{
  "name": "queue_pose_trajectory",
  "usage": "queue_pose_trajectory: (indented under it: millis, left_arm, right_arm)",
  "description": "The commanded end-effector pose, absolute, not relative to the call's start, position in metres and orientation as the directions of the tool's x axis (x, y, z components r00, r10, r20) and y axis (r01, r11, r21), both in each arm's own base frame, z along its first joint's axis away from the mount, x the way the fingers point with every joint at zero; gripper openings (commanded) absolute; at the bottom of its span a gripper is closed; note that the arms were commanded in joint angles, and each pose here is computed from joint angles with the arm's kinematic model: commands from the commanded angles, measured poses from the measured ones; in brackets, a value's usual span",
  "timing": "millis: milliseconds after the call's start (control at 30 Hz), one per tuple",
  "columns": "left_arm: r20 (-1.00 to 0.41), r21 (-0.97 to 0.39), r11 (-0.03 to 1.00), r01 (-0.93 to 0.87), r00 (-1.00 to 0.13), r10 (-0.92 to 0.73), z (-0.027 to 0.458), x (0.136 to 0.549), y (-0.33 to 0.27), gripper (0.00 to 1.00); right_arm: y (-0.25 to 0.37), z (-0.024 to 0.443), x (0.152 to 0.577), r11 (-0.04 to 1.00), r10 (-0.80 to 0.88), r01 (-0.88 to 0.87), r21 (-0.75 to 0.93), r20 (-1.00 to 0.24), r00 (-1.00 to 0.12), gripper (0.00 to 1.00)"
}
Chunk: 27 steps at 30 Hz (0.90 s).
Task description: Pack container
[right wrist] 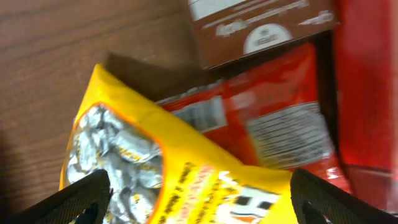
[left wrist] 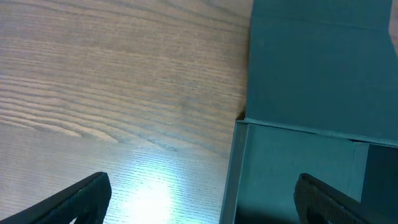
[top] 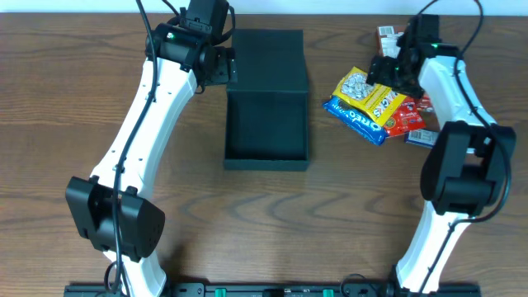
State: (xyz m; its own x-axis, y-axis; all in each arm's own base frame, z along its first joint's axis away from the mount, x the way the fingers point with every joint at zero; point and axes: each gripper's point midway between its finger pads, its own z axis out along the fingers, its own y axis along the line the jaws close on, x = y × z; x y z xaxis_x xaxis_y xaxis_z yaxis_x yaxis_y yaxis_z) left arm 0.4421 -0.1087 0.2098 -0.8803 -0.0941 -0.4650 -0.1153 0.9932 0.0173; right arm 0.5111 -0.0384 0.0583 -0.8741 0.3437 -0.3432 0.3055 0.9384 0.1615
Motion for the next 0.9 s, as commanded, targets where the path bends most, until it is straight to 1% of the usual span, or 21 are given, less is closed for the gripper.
queue_pose_trajectory:
  millis: [0, 100, 200, 400, 500, 567, 633, 733, 800, 867]
  left_arm:
    - [-0.459, 0.019, 0.991, -0.133, -0.882, -0.110, 0.206, 0.443, -0.105, 0.95]
    - [-0.465, 0.016, 0.991, -0.133, -0.879, -0.110, 0.207, 0.444, -0.106, 0.95]
    - [-0.473, 0.012, 0.991, -0.133, -0.874, -0.112, 0.208, 0.447, -0.106, 0.95]
    - [-0.479, 0.012, 0.991, -0.135, -0.871, -0.113, 0.209, 0.448, -0.106, 0.95]
    - [-0.479, 0.013, 0.991, -0.135, -0.870, -0.113, 0.209, 0.448, -0.106, 0.95]
    - [-0.479, 0.013, 0.991, -0.136, -0.871, -0.113, 0.209, 0.448, -0.106, 0.95]
    - [-0.480, 0.014, 0.991, -0.137, -0.870, -0.113, 0.209, 0.448, -0.105, 0.95]
    - [-0.481, 0.015, 0.990, -0.137, -0.870, -0.113, 0.209, 0.448, -0.105, 0.95]
    - [-0.481, 0.014, 0.990, -0.137, -0.869, -0.113, 0.209, 0.449, -0.105, 0.95]
    - [-0.483, 0.015, 0.991, -0.134, -0.868, -0.110, 0.209, 0.449, -0.105, 0.95]
  right_arm:
    - [-0.061, 0.058, 0.515, 0.902, 0.425, 0.364, 0.231, -0.334, -0.841, 0.92]
    - [-0.066, 0.060, 0.517, 0.904, 0.413, 0.334, 0.266, -0.341, -0.844, 0.91]
    - [-0.056, 0.059, 0.518, 0.906, 0.386, 0.287, 0.311, -0.332, -0.861, 0.92]
    - [-0.030, 0.041, 0.517, 0.866, 0.380, 0.246, 0.435, -0.254, -0.889, 0.91]
    - [-0.027, 0.027, 0.511, 0.857, 0.382, 0.263, 0.443, -0.207, -0.901, 0.89]
    - [-0.027, 0.025, 0.510, 0.857, 0.383, 0.266, 0.442, -0.199, -0.902, 0.88]
    - [-0.027, 0.025, 0.510, 0.857, 0.383, 0.264, 0.443, -0.203, -0.901, 0.80]
    - [-0.027, 0.025, 0.511, 0.857, 0.383, 0.262, 0.443, -0.207, -0.900, 0.50]
    - [-0.026, 0.026, 0.511, 0.854, 0.382, 0.259, 0.450, -0.205, -0.901, 0.36]
    - [-0.023, 0.029, 0.512, 0.848, 0.380, 0.251, 0.467, -0.204, -0.902, 0.27]
